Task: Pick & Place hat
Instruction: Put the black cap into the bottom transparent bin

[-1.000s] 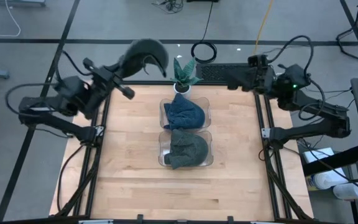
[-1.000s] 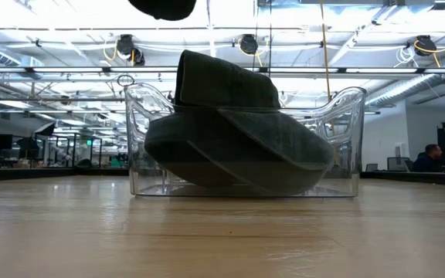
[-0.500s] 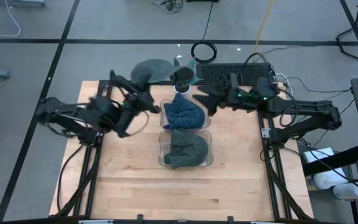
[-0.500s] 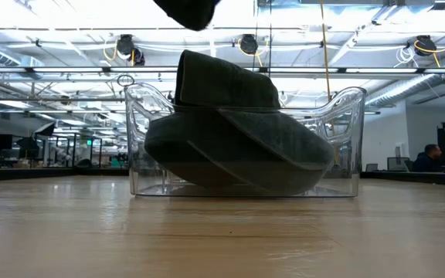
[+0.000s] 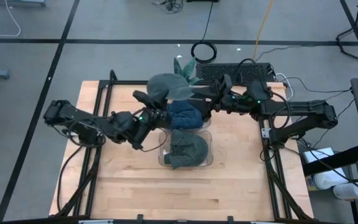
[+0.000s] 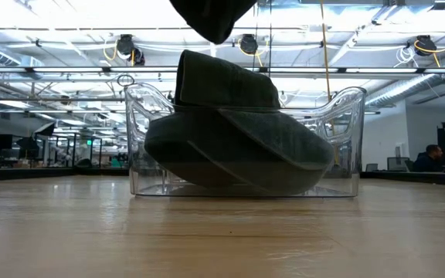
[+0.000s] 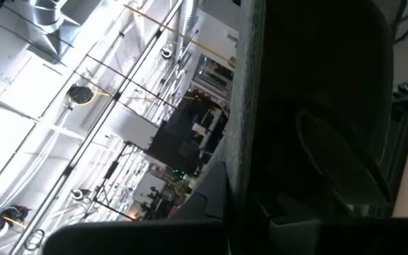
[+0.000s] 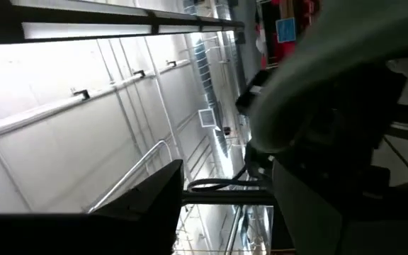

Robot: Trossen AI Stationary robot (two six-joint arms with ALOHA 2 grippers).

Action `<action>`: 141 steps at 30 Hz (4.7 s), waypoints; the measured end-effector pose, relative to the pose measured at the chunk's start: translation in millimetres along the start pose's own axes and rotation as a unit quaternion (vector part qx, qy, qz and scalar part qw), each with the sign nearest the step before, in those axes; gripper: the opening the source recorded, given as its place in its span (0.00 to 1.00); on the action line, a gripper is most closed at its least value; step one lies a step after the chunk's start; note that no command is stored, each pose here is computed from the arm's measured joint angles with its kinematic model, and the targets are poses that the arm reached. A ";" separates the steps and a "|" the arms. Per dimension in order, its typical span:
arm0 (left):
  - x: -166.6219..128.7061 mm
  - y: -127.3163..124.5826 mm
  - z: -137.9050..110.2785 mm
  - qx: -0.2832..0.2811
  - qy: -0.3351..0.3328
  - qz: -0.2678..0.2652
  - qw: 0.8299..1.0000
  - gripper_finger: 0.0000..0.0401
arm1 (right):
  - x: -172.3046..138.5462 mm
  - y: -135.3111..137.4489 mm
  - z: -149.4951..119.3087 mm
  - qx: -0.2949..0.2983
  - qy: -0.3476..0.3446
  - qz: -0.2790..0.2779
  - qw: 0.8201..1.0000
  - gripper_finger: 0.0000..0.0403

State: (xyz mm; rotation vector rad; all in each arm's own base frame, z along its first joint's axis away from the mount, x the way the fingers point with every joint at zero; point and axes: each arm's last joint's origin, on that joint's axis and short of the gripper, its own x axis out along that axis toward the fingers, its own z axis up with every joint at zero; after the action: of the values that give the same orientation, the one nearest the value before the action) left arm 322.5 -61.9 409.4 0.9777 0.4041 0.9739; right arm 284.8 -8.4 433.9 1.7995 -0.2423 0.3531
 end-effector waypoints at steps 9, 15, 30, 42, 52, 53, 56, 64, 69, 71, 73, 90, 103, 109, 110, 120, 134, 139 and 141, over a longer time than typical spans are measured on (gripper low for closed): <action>-0.5 -0.4 0.4 0.015 0.001 0.001 1.000 0.02 | -29.1 -14.1 -8.5 0.028 -0.072 0.014 0.997 0.52; -2.8 -1.1 1.7 0.023 -0.009 -0.003 1.000 0.02 | -65.3 -27.0 -4.9 0.067 -0.167 0.031 0.983 0.52; -9.4 -33.8 8.6 0.123 -0.057 -0.041 0.990 0.02 | -83.6 -58.2 -3.9 0.123 -0.175 0.044 0.976 0.50; -10.2 -36.0 8.3 0.131 -0.076 -0.054 0.987 0.07 | -85.8 -62.4 -2.3 0.101 -0.173 0.040 0.979 0.03; -12.9 -33.8 10.5 -0.085 -0.098 -0.085 0.988 0.38 | -86.2 -51.5 0.1 0.012 -0.143 0.064 0.988 0.01; -14.2 -34.2 11.2 -0.100 -0.102 -0.090 0.986 0.42 | -86.7 -50.4 0.5 0.006 -0.140 0.064 0.988 0.01; -19.0 -34.6 13.4 -0.140 -0.113 -0.103 0.978 0.52 | -88.0 -46.5 2.2 -0.014 -0.133 0.069 0.989 0.01; -31.9 -30.9 15.6 -0.259 -0.111 -0.132 0.950 0.69 | -99.2 -21.7 11.6 -0.079 -0.119 0.119 0.983 0.00; -40.6 -10.3 13.3 -0.352 -0.109 -0.144 0.918 0.72 | -108.6 -7.6 20.8 -0.119 -0.087 0.129 0.981 0.00; -41.6 4.3 10.0 -0.398 -0.107 -0.144 0.900 0.72 | -112.2 -4.2 23.9 -0.144 -0.061 0.120 0.980 0.00; -44.4 19.8 5.3 -0.430 -0.105 -0.148 0.884 0.73 | -114.9 -1.3 26.5 -0.163 -0.041 0.114 0.979 0.00; -59.6 129.7 -50.5 -0.603 -0.146 -0.219 0.753 0.73 | -120.3 -10.8 32.4 -0.181 0.145 0.004 0.973 0.00; -55.1 129.5 -69.4 -0.757 -0.047 -0.386 0.525 0.73 | -117.5 -17.5 34.1 -0.242 0.172 -0.010 0.955 0.00; -41.5 115.3 -65.5 -0.778 -0.004 -0.406 0.478 0.73 | -112.4 -24.7 33.5 -0.243 0.187 -0.019 0.952 0.00; -38.7 112.9 -64.9 -0.780 0.001 -0.408 0.475 0.73 | -111.7 -25.6 33.3 -0.244 0.190 -0.020 0.951 0.00; -3.1 76.6 -56.3 -0.761 0.061 -0.480 0.433 0.73 | -107.8 -31.6 34.0 -0.238 0.203 -0.030 0.949 0.00; 17.9 57.6 -40.8 -0.750 0.028 -0.534 0.389 0.73 | -109.8 -29.2 31.9 -0.240 0.212 -0.026 0.947 0.00; 17.7 57.6 -40.8 -0.754 0.033 -0.534 0.381 0.63 | -111.3 -27.5 30.6 -0.241 0.217 -0.023 0.946 0.00; 17.2 57.9 -40.7 -0.752 0.032 -0.539 0.380 0.56 | -111.3 -27.6 30.6 -0.240 0.217 -0.024 0.946 0.00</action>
State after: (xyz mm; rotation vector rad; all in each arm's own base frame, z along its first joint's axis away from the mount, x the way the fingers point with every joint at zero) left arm 274.8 -15.2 438.5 -1.0711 0.0010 -0.1732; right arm 194.1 -33.4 361.5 1.2077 0.0294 0.5898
